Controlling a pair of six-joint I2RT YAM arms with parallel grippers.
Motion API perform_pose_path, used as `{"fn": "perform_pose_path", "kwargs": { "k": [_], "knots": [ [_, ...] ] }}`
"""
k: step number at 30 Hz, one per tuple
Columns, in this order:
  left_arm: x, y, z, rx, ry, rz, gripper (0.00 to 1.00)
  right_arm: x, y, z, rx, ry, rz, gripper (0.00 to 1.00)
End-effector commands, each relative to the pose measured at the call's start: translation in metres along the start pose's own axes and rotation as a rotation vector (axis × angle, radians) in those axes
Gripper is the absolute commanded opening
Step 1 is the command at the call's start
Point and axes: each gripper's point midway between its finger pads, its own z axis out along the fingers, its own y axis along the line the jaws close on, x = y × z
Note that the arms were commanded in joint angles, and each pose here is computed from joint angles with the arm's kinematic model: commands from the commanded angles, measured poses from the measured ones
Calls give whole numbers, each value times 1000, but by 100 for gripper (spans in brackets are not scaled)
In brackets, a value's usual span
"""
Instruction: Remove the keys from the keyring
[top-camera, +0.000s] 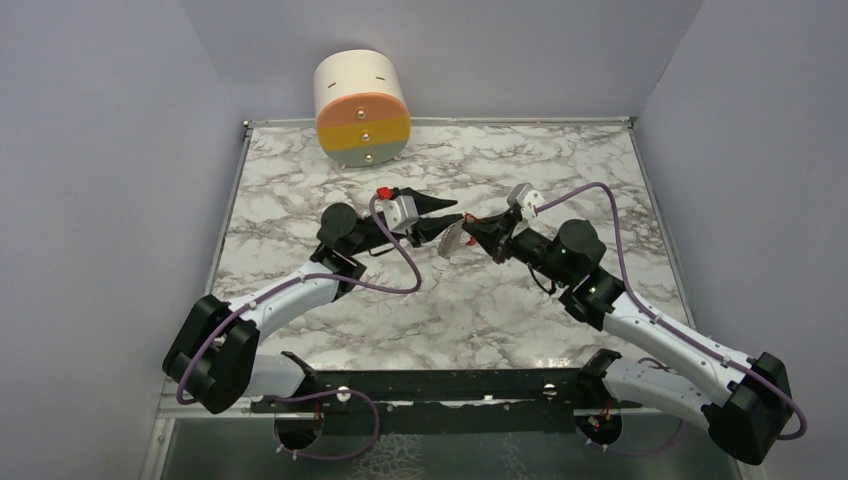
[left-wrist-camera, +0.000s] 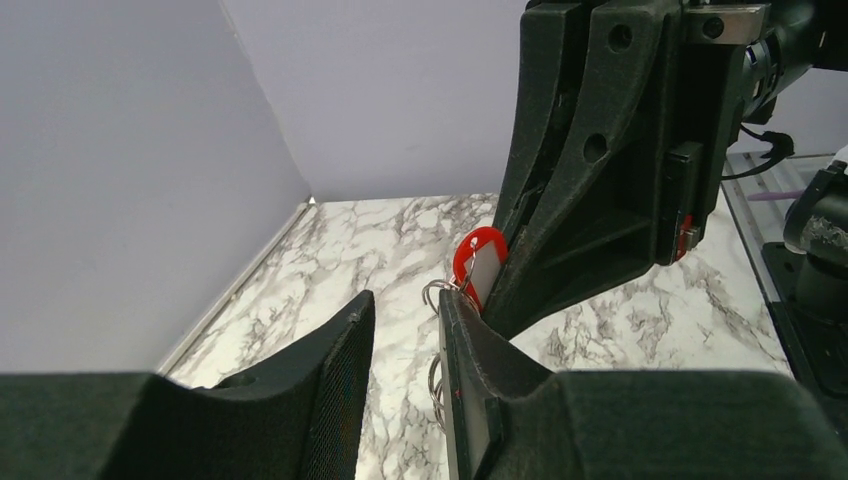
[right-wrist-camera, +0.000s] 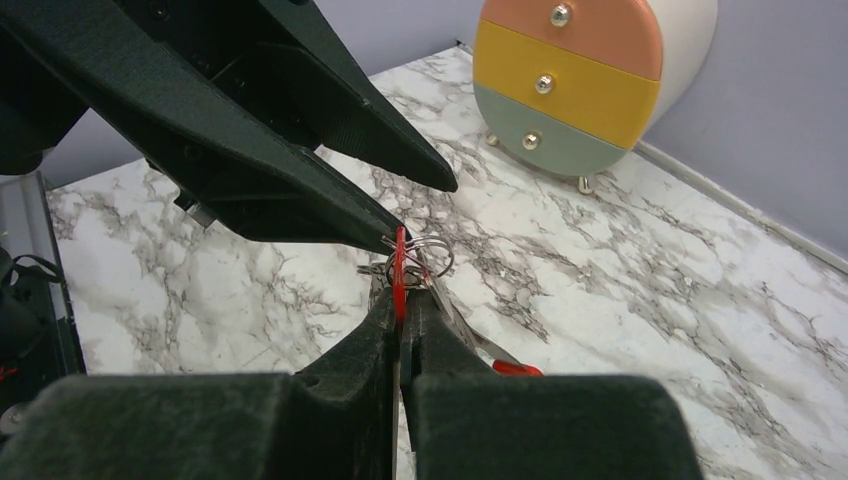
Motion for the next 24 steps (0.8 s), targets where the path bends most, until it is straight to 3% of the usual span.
{"fn": "perform_pose_path", "kwargs": {
  "k": [1, 17, 24],
  "knots": [
    [-17, -13, 3, 88, -56, 32, 32, -20, -2, 0, 8, -60, -23, 1],
    [-9, -31, -4, 159, -58, 39, 31, -24, -3, -2, 11, -68, -29, 1],
    [3, -7, -16, 1, 19, 121, 32, -28, -3, -3, 13, -69, -35, 1]
  ]
}}
